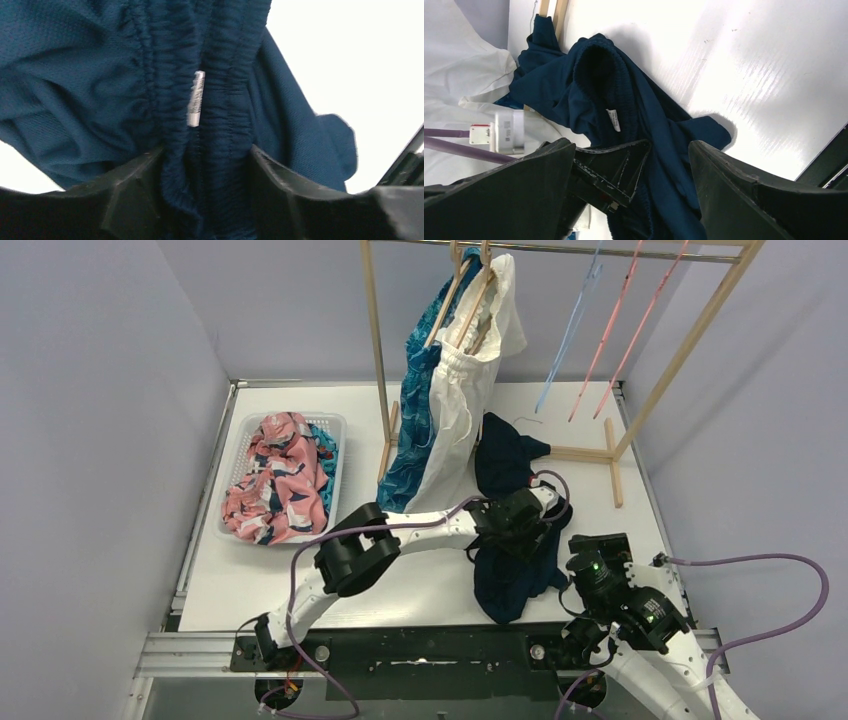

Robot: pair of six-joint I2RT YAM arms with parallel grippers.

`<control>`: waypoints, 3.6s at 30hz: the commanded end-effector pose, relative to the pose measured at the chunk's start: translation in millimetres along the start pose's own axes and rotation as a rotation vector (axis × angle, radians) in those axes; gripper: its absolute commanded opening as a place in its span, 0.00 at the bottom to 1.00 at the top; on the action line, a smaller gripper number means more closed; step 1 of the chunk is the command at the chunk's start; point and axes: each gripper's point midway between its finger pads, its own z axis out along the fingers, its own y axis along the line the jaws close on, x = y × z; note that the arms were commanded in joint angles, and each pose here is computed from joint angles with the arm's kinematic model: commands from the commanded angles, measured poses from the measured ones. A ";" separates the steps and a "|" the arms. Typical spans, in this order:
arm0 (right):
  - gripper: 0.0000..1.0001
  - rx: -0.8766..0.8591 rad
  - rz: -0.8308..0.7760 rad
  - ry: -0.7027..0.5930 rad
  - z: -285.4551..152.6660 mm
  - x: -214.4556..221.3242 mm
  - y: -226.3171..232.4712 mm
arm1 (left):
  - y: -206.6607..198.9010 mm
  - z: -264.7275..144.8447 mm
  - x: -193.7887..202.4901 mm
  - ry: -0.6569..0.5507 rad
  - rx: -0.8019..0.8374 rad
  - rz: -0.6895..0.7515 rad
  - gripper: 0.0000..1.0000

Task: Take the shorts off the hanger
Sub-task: Adjust the shorts at the center of the board, then pick up the shorts at the center of the board.

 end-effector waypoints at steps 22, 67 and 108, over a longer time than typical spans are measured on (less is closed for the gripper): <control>0.87 -0.041 0.078 -0.039 0.4 -7.6 12.6 | -18.6 -350.7 -46.1 -0.269 0.062 0.373 0.00; 0.88 -0.013 -0.001 0.059 7.8 23.8 14.5 | 50.3 -49.6 220.9 0.407 -0.145 0.059 0.12; 0.88 0.005 -0.096 0.112 22.4 57.3 39.4 | 55.7 -194.1 99.6 -0.048 -0.113 -0.010 0.36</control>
